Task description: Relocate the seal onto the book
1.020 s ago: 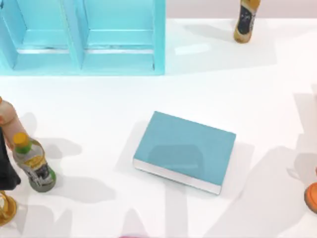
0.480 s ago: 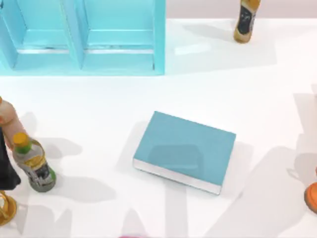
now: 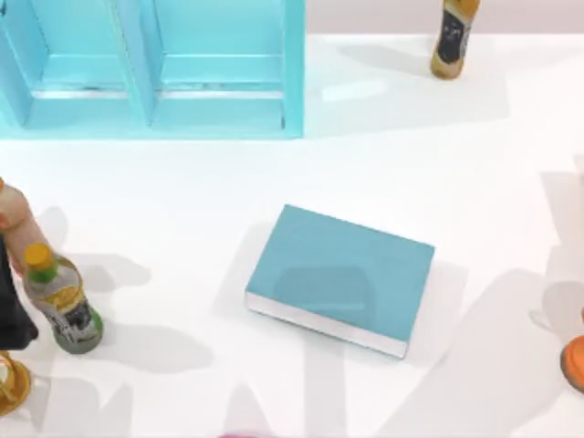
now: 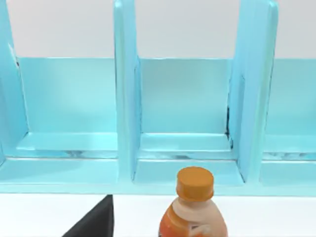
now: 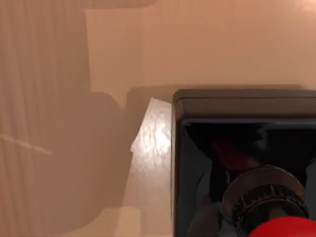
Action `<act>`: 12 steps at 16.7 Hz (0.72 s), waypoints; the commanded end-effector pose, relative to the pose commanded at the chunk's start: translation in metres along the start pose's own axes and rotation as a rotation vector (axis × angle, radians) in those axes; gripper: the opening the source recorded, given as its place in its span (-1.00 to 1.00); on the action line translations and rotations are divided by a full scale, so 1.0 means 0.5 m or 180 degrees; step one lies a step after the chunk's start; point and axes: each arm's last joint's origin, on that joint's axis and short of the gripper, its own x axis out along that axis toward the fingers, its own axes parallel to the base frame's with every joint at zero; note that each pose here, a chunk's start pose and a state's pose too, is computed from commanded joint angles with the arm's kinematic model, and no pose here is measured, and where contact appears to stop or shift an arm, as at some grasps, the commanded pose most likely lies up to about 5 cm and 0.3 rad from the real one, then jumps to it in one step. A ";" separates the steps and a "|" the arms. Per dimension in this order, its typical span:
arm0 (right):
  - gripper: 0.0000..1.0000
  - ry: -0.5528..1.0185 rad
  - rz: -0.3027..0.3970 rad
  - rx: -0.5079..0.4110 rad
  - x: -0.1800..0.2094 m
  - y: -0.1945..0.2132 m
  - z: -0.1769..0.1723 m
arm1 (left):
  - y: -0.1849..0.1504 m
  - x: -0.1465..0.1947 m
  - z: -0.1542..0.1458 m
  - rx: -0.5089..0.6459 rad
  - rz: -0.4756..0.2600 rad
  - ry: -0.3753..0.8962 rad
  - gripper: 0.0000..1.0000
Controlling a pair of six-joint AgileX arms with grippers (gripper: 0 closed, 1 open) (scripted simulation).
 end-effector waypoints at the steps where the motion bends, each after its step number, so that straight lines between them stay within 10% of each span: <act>1: -1.00 0.0000 0.0000 0.0000 0.000 0.000 0.000 | 0.000 0.000 0.000 0.0000 0.0000 0.0000 1.00; 12: -1.00 0.0059 0.0004 0.0013 -0.191 0.189 0.034 | 0.000 0.000 0.000 0.0000 0.0000 0.0000 1.00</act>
